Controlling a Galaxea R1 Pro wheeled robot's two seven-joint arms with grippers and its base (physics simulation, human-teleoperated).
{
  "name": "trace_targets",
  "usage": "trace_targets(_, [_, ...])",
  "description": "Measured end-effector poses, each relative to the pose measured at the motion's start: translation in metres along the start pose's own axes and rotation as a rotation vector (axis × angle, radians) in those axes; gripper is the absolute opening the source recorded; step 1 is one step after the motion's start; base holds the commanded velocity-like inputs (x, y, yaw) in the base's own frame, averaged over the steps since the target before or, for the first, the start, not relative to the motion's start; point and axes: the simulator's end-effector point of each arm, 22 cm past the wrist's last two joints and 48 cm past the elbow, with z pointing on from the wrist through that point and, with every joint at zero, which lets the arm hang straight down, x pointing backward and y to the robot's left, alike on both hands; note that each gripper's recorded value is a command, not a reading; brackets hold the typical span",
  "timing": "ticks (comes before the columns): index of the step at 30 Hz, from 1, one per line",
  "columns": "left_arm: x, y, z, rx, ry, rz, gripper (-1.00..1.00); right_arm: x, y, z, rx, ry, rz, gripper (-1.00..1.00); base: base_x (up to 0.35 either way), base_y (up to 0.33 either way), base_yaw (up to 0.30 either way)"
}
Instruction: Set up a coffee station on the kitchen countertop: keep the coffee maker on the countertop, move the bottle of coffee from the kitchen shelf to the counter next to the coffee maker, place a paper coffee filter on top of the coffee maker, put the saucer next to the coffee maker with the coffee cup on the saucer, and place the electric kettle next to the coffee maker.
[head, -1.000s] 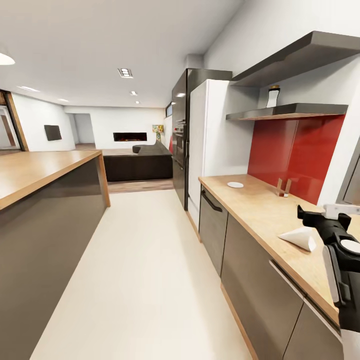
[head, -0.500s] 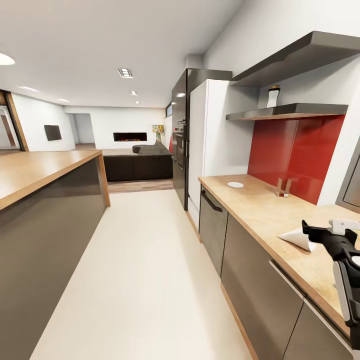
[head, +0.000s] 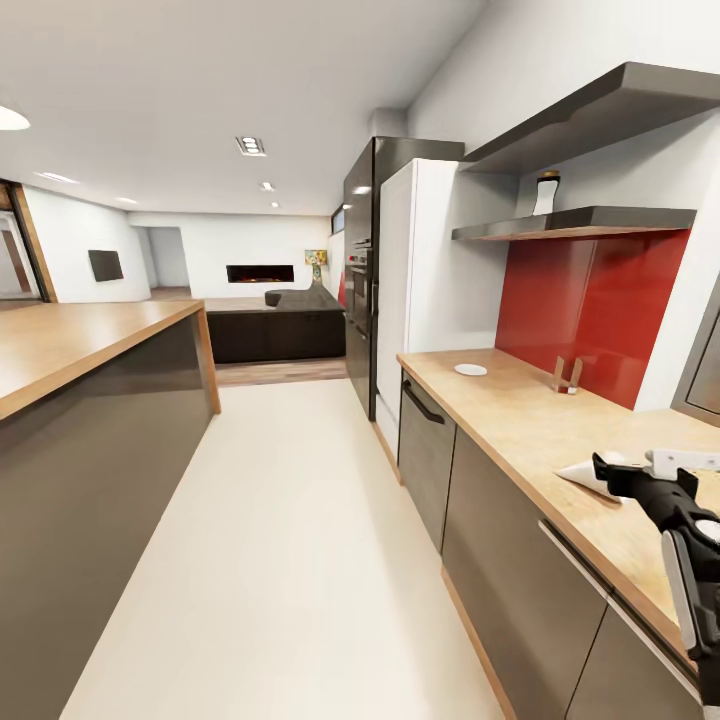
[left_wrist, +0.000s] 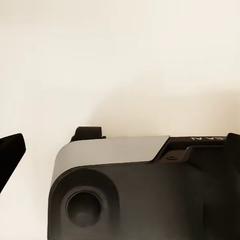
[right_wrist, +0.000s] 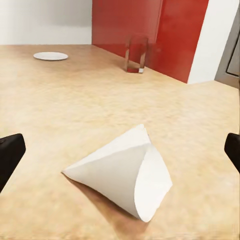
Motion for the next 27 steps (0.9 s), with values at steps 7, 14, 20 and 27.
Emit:
trace_targets(7, [0.0, 0.0, 0.0, 0.0, 0.0, 0.0, 1.0, 0.051, 0.007, 0.011, -0.017, 0.11, 0.008, 1.0, 0.0, 0.0, 0.0])
trace_targets(14, [0.0, 0.0, 0.0, 0.001, 0.0, 0.0, 1.0, 0.057, 0.01, 0.012, -0.022, 0.123, 0.008, 1.0, 0.0, 0.0, 0.0])
trace_targets(20, [0.0, 0.0, 0.0, 0.001, 0.0, 0.0, 1.0, 0.058, 0.011, 0.011, -0.024, 0.125, 0.009, 1.0, 0.059, 0.0, 0.0])
trace_targets(27, [0.0, 0.0, 0.0, 0.001, 0.0, 0.0, 1.0, 0.058, 0.011, 0.012, -0.025, 0.126, 0.009, 1.0, 0.022, 0.0, 0.0])
